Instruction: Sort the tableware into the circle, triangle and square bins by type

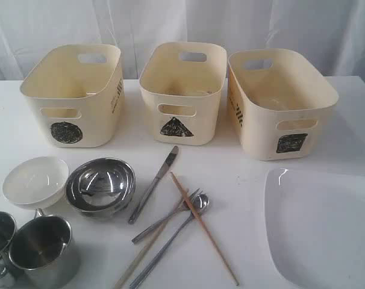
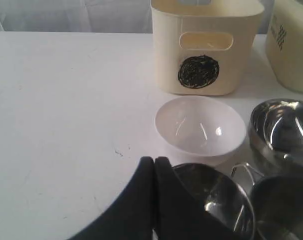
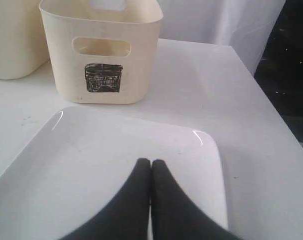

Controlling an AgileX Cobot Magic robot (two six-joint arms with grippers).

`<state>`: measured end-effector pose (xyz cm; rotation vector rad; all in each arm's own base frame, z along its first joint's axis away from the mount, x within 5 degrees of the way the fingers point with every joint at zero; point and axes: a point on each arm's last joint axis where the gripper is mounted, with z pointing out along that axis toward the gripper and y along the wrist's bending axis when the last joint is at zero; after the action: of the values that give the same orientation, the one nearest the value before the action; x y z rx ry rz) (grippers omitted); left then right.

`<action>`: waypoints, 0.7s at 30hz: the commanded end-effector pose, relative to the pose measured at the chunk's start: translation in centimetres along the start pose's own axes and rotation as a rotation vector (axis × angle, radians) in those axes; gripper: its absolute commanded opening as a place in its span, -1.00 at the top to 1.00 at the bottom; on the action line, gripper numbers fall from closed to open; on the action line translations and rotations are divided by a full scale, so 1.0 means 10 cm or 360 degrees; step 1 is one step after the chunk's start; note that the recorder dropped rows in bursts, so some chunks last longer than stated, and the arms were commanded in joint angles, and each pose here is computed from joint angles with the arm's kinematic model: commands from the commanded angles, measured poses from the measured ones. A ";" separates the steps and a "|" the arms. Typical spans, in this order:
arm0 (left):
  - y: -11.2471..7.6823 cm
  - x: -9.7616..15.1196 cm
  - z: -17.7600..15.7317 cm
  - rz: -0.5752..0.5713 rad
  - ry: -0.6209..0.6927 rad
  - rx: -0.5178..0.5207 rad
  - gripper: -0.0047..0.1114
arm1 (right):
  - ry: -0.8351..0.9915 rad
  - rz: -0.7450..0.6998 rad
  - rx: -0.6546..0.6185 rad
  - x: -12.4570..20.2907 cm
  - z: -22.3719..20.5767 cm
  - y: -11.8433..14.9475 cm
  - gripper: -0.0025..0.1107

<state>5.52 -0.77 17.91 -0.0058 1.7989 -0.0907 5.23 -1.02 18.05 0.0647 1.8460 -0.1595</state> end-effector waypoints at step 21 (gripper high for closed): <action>0.18 -1.06 0.87 -0.0044 0.0304 -0.0283 0.92 | -0.0014 -0.0006 0.0011 -0.01 0.00 0.00 0.96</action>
<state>14.76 1.16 27.71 -0.2221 1.8759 -0.0097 5.23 -1.02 18.05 0.0647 1.8460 -0.1595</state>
